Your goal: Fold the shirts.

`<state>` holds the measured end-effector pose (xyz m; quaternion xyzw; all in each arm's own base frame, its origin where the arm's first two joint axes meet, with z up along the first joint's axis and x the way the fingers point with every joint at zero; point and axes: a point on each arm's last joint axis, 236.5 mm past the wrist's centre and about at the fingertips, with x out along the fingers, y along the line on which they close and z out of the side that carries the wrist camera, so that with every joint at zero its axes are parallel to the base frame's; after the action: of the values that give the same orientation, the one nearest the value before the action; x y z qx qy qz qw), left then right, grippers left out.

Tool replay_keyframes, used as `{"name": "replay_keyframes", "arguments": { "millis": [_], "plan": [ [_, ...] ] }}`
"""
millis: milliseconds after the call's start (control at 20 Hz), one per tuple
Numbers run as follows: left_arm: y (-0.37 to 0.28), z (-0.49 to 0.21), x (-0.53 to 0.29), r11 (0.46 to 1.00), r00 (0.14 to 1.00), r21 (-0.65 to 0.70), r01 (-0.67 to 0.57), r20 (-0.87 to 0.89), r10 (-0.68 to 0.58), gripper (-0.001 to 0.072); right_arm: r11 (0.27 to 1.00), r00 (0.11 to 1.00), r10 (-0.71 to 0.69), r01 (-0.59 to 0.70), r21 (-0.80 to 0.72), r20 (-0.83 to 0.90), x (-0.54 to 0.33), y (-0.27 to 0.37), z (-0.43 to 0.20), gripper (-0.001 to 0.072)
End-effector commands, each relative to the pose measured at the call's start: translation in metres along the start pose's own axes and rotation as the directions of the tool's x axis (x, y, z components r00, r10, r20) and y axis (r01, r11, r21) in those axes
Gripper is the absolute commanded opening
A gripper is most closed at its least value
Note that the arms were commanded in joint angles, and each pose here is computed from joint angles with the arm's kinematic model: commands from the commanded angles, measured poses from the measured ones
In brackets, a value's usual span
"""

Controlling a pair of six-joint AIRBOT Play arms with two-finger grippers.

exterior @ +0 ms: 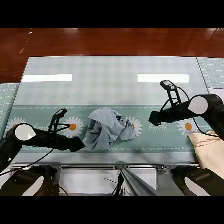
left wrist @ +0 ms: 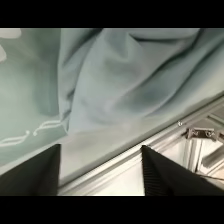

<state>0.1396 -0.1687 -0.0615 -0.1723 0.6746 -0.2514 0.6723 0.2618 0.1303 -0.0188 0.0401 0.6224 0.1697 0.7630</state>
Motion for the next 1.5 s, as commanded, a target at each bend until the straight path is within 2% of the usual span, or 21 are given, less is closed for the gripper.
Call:
{"name": "replay_keyframes", "arguments": {
  "millis": [0, 200, 350, 400, 450, 500, 650, 750, 900, 1000, 1150, 1450],
  "plan": [
    [0.003, 0.013, 0.010, 1.000, 0.998, -0.012, 0.017, 0.056, -0.016, 0.0525, 0.996, 0.998, 0.068, -0.069, 0.056, 0.018, -0.004, 0.002, 0.005, 0.0494],
    [-0.009, 0.020, 0.034, 0.992, 0.994, -0.054, 0.110, 0.022, -0.109, 0.0527, 0.992, 0.995, 0.099, -0.101, 0.072, 0.020, -0.005, 0.009, 0.005, 0.0494],
    [0.003, 0.001, 0.066, 0.994, 0.990, -0.079, 0.082, -0.106, -0.090, 0.0527, 0.992, 0.995, 0.103, -0.103, 0.078, 0.000, -0.005, 0.010, 0.000, 0.0494],
    [0.008, -0.006, 0.074, 0.993, 0.986, -0.101, 0.068, -0.147, -0.083, 0.0485, 0.992, 0.994, 0.105, -0.104, 0.078, -0.015, -0.005, 0.010, -0.003, 0.0494],
    [0.012, -0.013, 0.079, 0.989, 0.980, -0.134, 0.062, -0.181, -0.086, 0.0194, 0.991, 0.994, 0.107, -0.104, 0.078, -0.029, -0.005, 0.011, -0.006, 0.0494],
    [0.013, -0.017, 0.082, 0.988, 0.975, -0.138, 0.063, -0.204, -0.090, 0.0055, 0.991, 0.993, 0.109, -0.105, 0.078, -0.042, -0.005, 0.011, -0.009, 0.0494],
    [0.010, -0.015, 0.079, 0.991, 0.977, -0.107, 0.076, -0.191, -0.095, 0.0033, 0.989, 0.991, 0.123, -0.117, 0.087, -0.056, -0.003, 0.014, -0.014, 0.0494],
    [0.005, -0.012, 0.074, 0.992, 0.980, -0.087, 0.087, -0.171, -0.101, 0.0033, 0.976, 0.980, 0.189, -0.180, 0.126, -0.066, 0.011, 0.025, -0.025, 0.0494],
    [0.001, -0.008, 0.069, 0.993, 0.984, -0.067, 0.096, -0.146, -0.105, 0.0033, 0.898, 0.937, 0.350, -0.337, 0.281, 0.007, 0.039, 0.051, -0.034, 0.0495],
    [-0.001, -0.009, 0.068, 0.993, 0.982, -0.065, 0.103, -0.154, -0.111, 0.0033, 0.838, 0.911, 0.406, -0.400, 0.372, 0.067, 0.054, 0.058, -0.035, 0.0495],
    [-0.003, -0.012, 0.068, 0.992, 0.979, -0.065, 0.108, -0.167, -0.118, 0.0033, 0.795, 0.900, 0.429, -0.415, 0.443, 0.073, 0.069, 0.058, -0.038, 0.0495],
    [-0.003, -0.012, 0.068, 0.992, 0.979, -0.065, 0.108, -0.166, -0.118, 0.0033, 0.777, 0.904, 0.427, -0.376, 0.505, 0.016, 0.103, 0.069, -0.049, 0.0494]
  ]
}}
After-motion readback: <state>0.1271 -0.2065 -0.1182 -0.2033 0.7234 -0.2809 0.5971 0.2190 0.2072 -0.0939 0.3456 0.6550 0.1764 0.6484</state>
